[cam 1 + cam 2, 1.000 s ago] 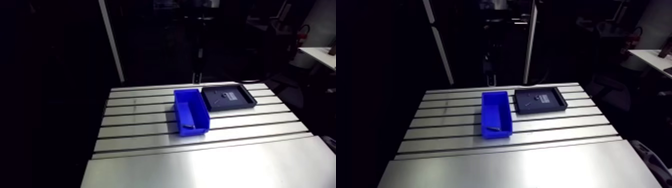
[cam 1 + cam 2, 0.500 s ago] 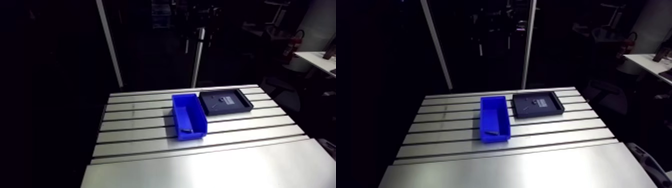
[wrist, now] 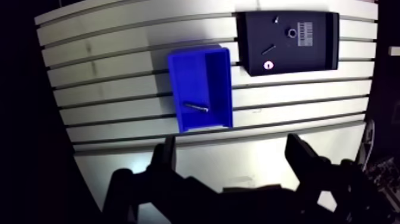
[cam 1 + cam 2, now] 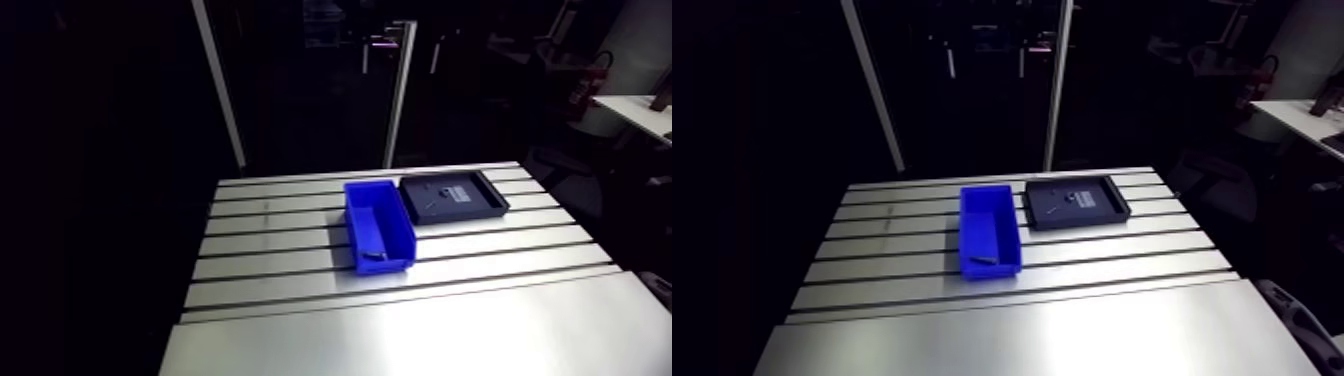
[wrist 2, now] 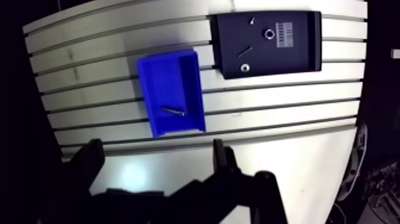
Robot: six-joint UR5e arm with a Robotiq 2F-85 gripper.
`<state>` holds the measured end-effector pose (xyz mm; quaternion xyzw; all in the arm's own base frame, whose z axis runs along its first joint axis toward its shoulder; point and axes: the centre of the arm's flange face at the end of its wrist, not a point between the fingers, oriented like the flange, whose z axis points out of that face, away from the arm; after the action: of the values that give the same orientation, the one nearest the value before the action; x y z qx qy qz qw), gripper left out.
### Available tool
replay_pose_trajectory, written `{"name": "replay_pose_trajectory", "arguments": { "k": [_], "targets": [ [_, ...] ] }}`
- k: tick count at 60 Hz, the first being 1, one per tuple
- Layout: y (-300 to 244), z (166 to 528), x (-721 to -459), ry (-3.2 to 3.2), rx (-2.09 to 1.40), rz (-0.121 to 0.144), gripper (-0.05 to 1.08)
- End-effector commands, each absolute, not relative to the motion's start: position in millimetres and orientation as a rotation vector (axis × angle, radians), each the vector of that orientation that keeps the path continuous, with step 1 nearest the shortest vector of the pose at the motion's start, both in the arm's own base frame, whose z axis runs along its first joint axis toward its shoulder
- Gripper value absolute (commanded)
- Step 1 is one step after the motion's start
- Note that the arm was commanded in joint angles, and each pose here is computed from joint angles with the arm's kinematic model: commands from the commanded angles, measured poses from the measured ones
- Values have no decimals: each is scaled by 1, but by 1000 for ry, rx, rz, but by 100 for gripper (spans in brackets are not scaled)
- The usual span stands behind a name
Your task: Pick up the M10 bolt from the tray and put it into the blue bin.
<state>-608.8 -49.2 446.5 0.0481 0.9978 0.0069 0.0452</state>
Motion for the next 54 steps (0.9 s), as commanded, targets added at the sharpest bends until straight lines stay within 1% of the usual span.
{"name": "replay_pose_trajectory", "arguments": {
  "k": [1,12,17,18,23,29,54],
  "targets": [
    [-49,444,-612,3040,160,26,0],
    [-48,452,-612,3057,162,33,0],
    [-48,456,-612,3066,165,32,0],
    [-48,459,-611,3072,163,37,0],
    [-49,462,-610,3078,163,39,0],
    [-50,472,-602,3098,165,41,0],
    [-51,481,-595,3111,168,43,0]
  ]
}}
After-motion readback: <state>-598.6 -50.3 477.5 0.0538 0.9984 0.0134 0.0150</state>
